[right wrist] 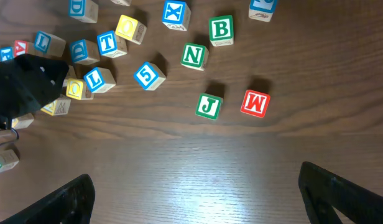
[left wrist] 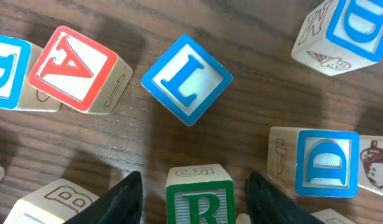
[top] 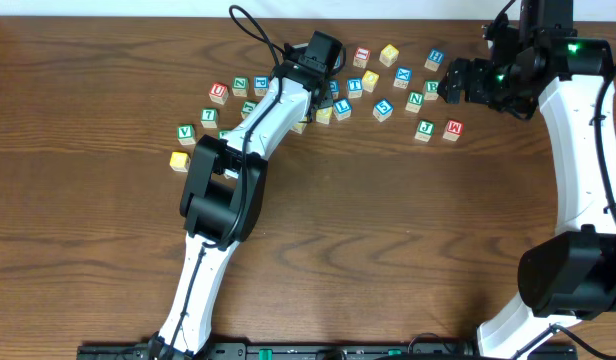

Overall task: Spell out ROBOT
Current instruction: 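Lower the left gripper and close it on the green R block, then lift the green R block and carry it toward the open table center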

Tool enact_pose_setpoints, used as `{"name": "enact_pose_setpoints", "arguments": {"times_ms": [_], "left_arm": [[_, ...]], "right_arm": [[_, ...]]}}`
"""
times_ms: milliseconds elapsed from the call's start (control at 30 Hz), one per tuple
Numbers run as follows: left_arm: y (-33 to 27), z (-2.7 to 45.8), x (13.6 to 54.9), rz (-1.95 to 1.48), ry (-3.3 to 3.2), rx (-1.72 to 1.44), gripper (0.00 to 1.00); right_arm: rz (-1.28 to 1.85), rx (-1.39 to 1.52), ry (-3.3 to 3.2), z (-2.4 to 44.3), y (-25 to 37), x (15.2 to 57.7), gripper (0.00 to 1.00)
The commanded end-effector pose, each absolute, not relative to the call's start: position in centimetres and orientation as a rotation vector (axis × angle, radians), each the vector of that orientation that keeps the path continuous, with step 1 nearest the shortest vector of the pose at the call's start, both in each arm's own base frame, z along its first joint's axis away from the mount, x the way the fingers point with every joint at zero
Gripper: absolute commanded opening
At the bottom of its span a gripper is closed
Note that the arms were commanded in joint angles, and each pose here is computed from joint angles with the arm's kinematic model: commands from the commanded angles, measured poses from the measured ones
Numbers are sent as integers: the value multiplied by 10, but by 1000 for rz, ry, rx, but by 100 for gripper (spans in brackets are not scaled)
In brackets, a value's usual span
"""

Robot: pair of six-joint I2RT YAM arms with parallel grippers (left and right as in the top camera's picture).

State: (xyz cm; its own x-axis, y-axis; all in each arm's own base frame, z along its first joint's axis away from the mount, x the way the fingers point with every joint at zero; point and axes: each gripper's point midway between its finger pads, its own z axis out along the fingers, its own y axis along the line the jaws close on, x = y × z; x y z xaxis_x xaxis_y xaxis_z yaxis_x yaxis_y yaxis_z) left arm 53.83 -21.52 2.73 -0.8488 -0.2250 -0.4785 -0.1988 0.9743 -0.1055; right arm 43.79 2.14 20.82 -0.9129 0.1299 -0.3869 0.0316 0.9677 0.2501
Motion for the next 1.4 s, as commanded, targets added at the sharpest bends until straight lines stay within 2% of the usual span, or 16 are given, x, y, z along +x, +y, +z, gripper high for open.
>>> {"name": "enact_pose_setpoints", "arguments": {"times_ms": [0,433,1300,1367], "left_arm": [[-213,8,535,-47,2641,-311,49],[-225,5,525,-49,2657,-300,43],[-218,-1,527,-16,2630,-345,41],[-218,0,528,-19,2625,-348,38]], "right_arm": [[325,104,2694,212,18,440,99],[297,112,2702,209,15,439,99],[299,109,2707,208,16,438,99],[299,105,2707,208,17,438,99]]}}
